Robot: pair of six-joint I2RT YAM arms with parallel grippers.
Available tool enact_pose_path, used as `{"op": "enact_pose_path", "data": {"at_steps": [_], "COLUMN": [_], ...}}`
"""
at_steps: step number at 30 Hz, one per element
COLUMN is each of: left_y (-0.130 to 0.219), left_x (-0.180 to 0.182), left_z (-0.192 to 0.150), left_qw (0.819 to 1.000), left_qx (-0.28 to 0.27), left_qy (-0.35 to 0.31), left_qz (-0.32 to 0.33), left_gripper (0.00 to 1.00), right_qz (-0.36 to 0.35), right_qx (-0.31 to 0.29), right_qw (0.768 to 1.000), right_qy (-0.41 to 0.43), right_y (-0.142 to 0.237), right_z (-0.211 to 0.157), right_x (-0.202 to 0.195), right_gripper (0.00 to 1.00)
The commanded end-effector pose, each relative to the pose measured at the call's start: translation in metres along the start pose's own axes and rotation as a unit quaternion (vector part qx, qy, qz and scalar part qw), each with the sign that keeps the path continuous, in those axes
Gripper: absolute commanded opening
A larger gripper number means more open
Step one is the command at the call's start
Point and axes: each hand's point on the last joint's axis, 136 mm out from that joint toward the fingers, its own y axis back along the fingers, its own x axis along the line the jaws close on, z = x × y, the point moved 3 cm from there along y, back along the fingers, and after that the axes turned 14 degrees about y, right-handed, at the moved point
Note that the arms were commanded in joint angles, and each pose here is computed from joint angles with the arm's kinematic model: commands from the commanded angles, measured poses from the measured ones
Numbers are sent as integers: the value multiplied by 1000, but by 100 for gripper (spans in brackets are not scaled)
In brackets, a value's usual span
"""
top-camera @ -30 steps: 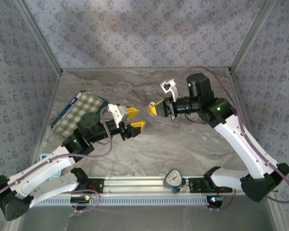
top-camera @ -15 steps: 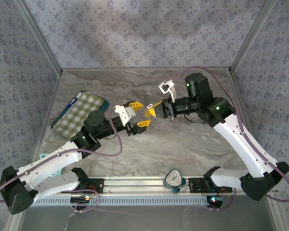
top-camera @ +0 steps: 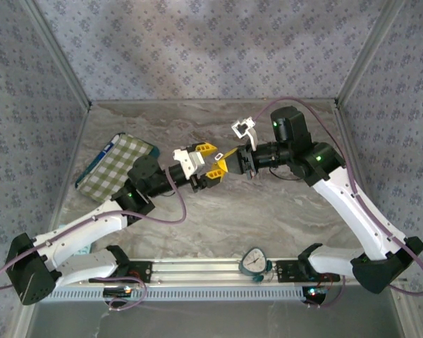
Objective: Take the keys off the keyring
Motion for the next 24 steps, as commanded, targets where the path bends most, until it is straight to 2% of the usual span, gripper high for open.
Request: {"op": "enact_pose_path", "data": {"at_steps": [1,3,13,15,20,24], "left_y": [-1,-1,-2,-1,-1,1], "left_x": [-7,-6,-8,-7,-6,-3], "left_z": [30,30,32,32,33,36], "left_qw": [998,998,998,998,998,998], "left_qx": [-48,-48,-51,-51,-52,-59], "left_qy": [-22,-23,-23,-23,-23,-21], "left_qz": [-16,-15,-21,-18,-12,0], "left_gripper": [54,53,30,29,18,17], "right_qz": [16,17,22,21,21,21], "right_qx": [-16,-20,-22,-30,-34,-36], "right_qw": [1000,1000,1000,999,999,999], "right_qy": [11,13,5,13,13,12], "right_y": [4,5,6,6,7,8], "right_z": [12,14,14,17,17,17], "right_x": [10,10,10,10,9,9], "right_gripper": [0,0,0,0,0,0]}}
